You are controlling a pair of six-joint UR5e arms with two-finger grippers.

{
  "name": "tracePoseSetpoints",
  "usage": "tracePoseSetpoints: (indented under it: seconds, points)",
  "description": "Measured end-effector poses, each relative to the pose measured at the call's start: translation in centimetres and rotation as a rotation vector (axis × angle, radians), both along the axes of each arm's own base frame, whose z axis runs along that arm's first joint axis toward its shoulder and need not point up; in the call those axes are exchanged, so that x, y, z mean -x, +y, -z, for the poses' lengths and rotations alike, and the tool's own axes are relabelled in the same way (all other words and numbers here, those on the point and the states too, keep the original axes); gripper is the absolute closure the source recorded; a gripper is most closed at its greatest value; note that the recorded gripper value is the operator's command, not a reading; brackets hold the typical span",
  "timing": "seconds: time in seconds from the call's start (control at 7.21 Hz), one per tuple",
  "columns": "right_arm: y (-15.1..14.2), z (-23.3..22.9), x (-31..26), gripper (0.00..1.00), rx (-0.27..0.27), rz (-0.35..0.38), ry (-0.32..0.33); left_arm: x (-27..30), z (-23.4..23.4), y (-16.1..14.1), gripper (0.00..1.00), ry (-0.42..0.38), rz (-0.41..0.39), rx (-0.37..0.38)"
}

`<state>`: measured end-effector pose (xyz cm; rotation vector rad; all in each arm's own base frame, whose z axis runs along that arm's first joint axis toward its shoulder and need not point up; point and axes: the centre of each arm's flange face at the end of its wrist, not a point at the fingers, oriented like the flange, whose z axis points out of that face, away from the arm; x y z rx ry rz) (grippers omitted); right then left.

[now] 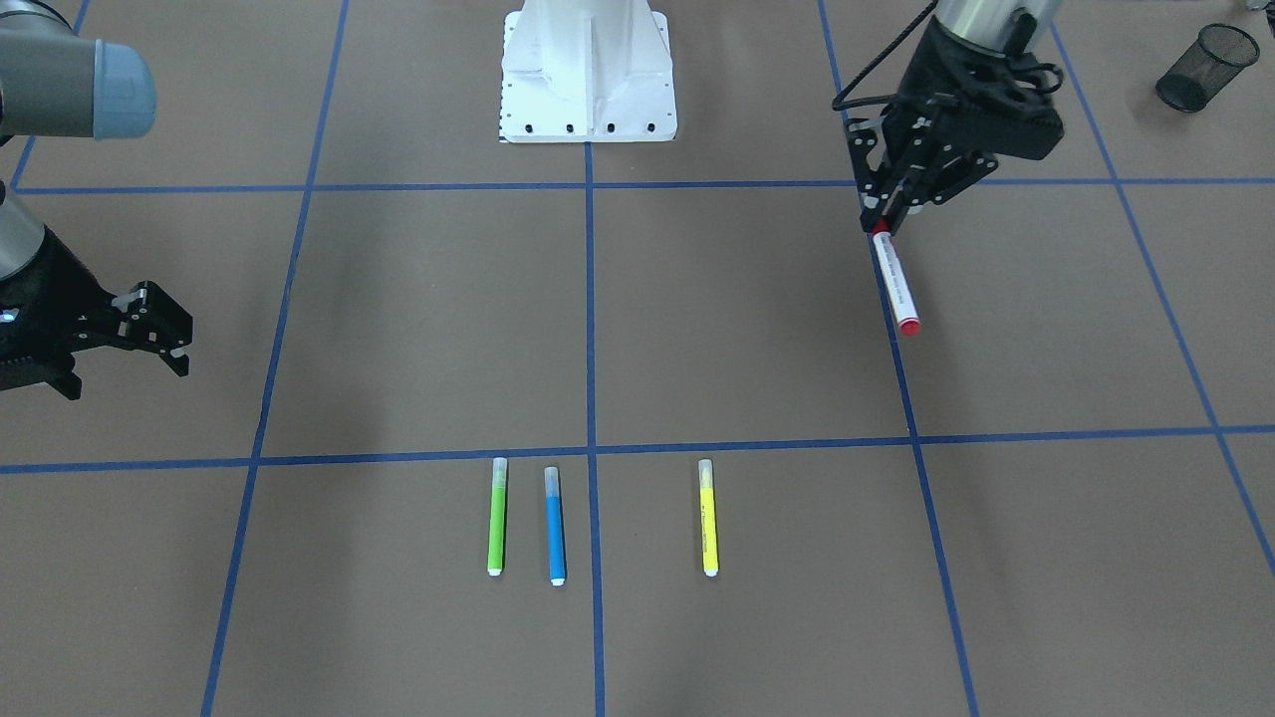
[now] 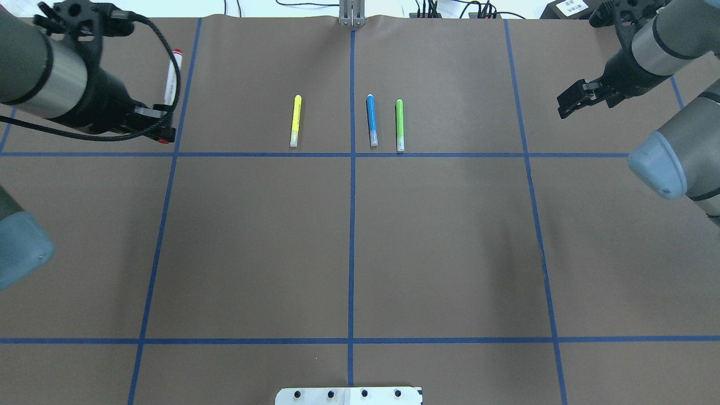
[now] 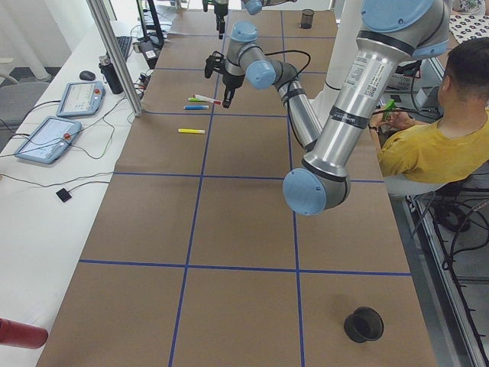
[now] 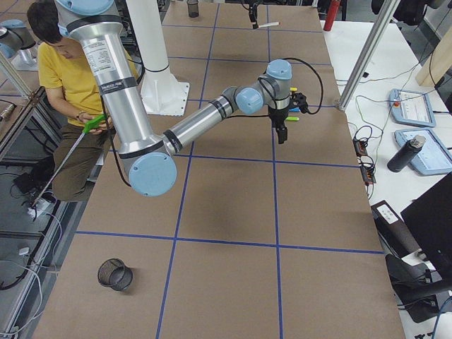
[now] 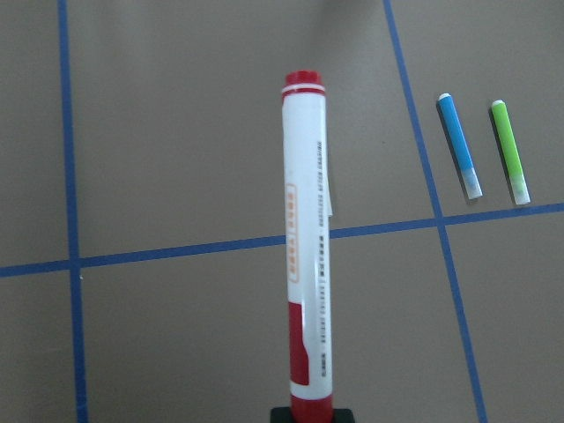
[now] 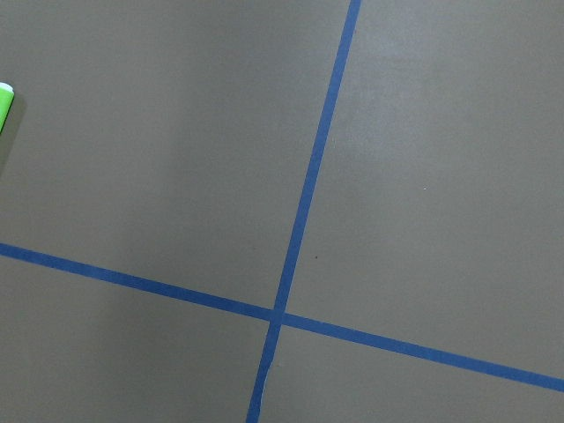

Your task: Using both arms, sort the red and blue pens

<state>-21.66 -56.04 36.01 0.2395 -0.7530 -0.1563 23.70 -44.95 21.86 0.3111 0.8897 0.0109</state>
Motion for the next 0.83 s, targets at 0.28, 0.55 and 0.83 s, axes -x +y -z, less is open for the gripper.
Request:
tracePoseSetpoints:
  seconds: [0.28,0.55,0.83]
  points:
    - [0.0,0.0,0.0,0.00,0.002,-0.001,0.000,7.3,-6.4,-0.3,1.00,-0.094,-0.046,-0.025]
    - [0.0,-0.1,0.0,0.00,0.003,-0.001,0.001,15.4,-12.8,0.5,1.00,-0.122,-0.113,-0.031]
    - [0.0,-0.2,0.0,0.00,0.004,-0.001,0.001,23.7,-19.8,3.9,1.00,-0.099,-0.149,-0.015]
